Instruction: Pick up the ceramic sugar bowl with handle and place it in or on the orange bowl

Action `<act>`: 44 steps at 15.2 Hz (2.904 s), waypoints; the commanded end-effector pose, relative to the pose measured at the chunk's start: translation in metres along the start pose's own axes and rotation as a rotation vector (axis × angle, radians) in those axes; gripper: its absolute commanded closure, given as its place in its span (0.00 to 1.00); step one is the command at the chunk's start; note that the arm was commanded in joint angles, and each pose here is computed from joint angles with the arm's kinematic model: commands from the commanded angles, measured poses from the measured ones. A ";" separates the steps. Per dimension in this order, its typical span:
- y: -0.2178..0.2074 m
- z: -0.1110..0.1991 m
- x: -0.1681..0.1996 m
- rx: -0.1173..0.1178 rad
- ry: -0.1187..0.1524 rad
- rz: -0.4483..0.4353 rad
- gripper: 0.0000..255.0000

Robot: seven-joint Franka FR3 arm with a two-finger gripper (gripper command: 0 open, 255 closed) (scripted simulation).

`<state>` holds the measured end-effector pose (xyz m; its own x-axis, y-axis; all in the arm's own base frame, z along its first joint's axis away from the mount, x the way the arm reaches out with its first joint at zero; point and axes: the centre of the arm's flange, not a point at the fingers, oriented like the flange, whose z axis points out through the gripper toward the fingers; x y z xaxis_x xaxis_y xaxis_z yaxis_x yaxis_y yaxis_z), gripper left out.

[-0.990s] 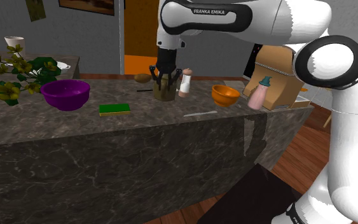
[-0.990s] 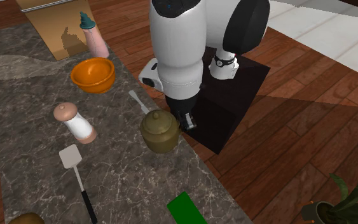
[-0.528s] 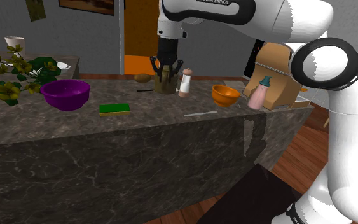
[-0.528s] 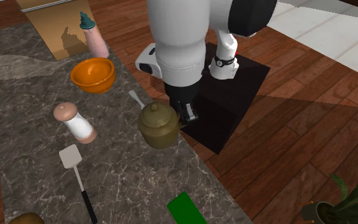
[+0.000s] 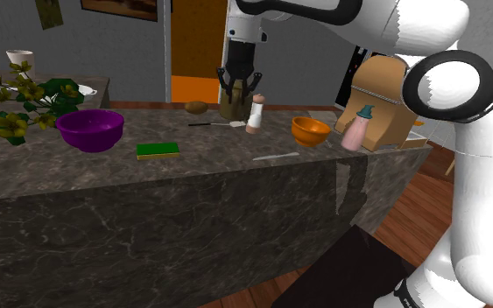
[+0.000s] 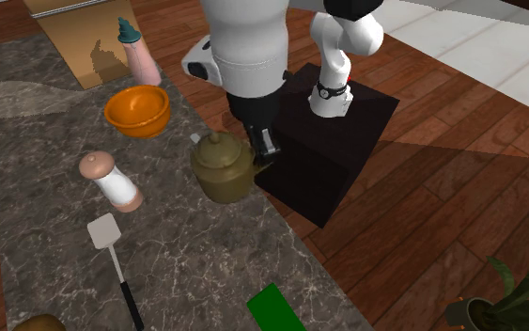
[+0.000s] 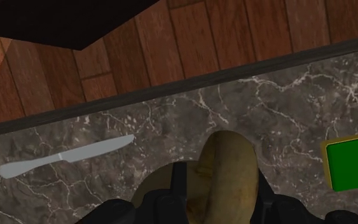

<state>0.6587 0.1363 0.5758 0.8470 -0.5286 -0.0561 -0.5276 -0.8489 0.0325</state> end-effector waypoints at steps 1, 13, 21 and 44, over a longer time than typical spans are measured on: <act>0.022 -0.003 0.011 0.001 0.001 0.000 1.00; 0.165 -0.006 0.080 0.001 0.001 0.000 1.00; 0.260 -0.007 0.126 0.001 0.001 0.000 1.00; 0.400 0.049 0.199 0.001 0.001 0.000 1.00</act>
<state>0.6129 -0.3098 0.5340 0.8471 -0.5284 -0.0575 -0.5274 -0.8490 0.0319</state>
